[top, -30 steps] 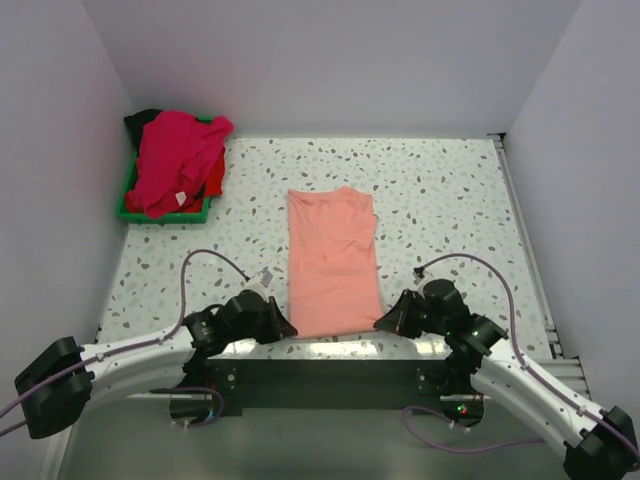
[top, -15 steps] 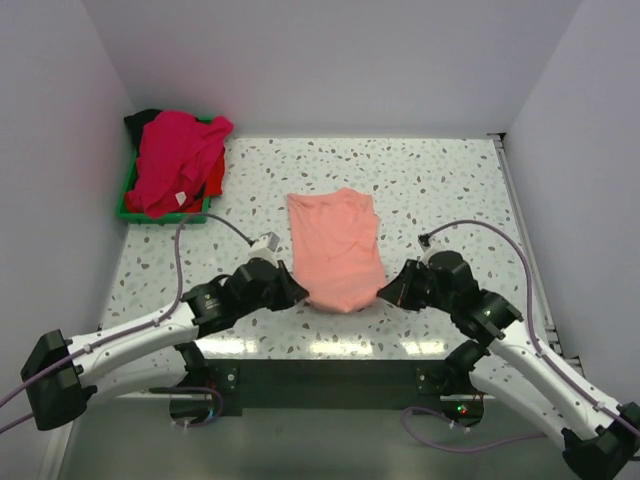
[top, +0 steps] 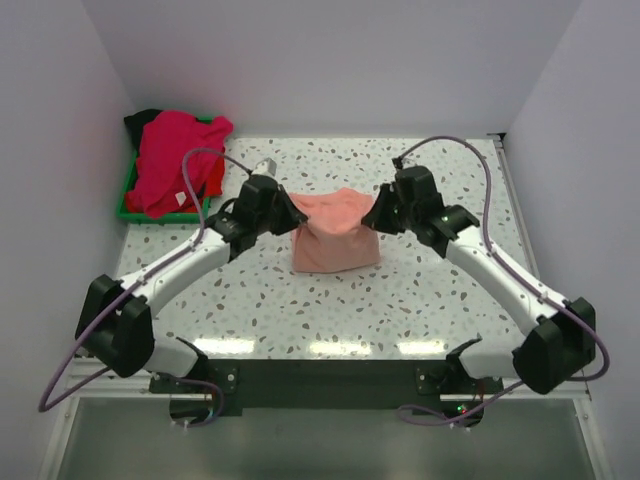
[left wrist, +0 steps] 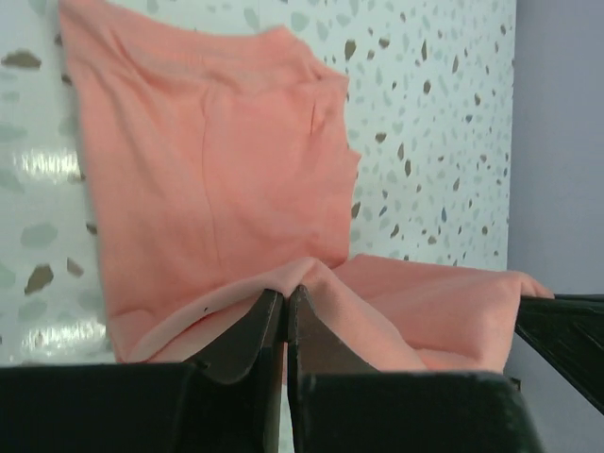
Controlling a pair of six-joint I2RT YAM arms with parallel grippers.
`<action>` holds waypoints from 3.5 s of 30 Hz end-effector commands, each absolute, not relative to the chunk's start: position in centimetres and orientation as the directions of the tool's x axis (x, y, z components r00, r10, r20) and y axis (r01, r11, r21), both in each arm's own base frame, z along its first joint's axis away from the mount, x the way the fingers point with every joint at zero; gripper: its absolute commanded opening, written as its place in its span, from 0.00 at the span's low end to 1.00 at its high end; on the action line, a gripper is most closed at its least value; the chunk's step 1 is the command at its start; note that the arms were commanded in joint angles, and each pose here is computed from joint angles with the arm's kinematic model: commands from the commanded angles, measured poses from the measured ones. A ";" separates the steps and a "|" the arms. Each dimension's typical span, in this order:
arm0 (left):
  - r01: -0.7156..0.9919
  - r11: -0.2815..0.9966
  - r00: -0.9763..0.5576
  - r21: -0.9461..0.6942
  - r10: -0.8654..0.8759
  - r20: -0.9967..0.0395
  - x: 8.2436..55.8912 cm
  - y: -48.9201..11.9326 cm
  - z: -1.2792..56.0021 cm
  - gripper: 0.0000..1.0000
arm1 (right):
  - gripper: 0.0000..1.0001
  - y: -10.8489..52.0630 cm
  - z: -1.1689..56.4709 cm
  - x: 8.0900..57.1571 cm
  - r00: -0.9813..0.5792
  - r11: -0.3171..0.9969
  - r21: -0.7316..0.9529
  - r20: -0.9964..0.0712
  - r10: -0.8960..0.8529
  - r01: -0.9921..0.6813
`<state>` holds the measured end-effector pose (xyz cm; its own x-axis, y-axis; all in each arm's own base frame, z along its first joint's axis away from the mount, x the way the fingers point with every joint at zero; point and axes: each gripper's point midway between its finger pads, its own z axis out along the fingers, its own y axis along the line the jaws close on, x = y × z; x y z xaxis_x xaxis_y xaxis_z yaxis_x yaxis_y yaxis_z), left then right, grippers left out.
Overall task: Fold and stack the t-shirts
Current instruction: Fold the tshirt
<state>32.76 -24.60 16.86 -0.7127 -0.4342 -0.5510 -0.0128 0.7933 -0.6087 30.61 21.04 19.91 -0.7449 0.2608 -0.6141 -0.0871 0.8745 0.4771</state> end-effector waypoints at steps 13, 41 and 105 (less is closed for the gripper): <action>0.055 0.698 -0.690 -0.714 -0.491 -0.532 54.5 -21.4 13.0 0.45 | 0.62 22.6 18.0 55.0 -0.730 0.836 0.529 -0.628 0.269 -0.147; 0.043 0.686 -0.699 -0.726 -0.499 -0.513 52.9 -19.9 9.7 0.54 | 0.67 18.6 12.8 57.3 -0.682 0.905 0.420 -0.684 0.260 -0.076; 0.165 0.603 -0.681 -0.780 -0.503 -0.533 34.4 -23.3 19.0 0.00 | 0.00 18.1 21.2 34.4 -0.641 0.735 0.663 -0.628 0.441 -0.144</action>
